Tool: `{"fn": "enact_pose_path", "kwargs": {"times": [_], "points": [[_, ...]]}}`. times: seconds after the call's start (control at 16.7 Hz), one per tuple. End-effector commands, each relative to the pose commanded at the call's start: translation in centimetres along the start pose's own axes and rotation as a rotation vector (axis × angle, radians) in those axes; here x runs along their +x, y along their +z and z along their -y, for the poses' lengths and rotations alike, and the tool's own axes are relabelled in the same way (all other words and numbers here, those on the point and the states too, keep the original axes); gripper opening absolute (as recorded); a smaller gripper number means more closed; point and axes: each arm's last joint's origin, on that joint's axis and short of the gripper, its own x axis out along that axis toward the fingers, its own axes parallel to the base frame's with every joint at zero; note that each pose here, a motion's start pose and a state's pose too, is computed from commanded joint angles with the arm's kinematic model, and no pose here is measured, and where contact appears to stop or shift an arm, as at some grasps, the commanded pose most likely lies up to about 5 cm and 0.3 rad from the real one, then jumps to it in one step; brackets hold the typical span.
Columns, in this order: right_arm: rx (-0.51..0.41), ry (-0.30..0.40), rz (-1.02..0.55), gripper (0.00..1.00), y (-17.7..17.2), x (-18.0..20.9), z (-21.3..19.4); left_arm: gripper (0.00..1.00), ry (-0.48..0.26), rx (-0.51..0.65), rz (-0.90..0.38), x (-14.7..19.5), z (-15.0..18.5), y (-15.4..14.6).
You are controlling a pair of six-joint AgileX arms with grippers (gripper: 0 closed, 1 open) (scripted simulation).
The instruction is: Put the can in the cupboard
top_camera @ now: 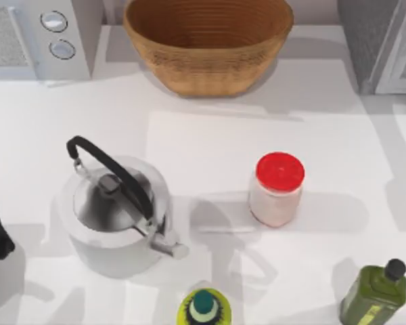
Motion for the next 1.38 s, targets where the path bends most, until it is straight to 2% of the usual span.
{"fn": "enact_pose_path", "kwargs": {"times": [0.24, 1.02, 1.38], "points": [[0.0, 0.0, 0.0, 0.0, 0.0, 0.01, 0.0, 1.0, 0.0, 0.0, 0.0, 0.0, 0.0, 0.0], [0.0, 0.0, 0.0, 0.98, 0.0, 0.01, 0.0, 1.0, 0.0, 0.0, 0.0, 0.0, 0.0, 0.0], [0.0, 0.0, 0.0, 1.0, 0.0, 0.01, 0.0, 1.0, 0.0, 0.0, 0.0, 0.0, 0.0, 0.0]]}}
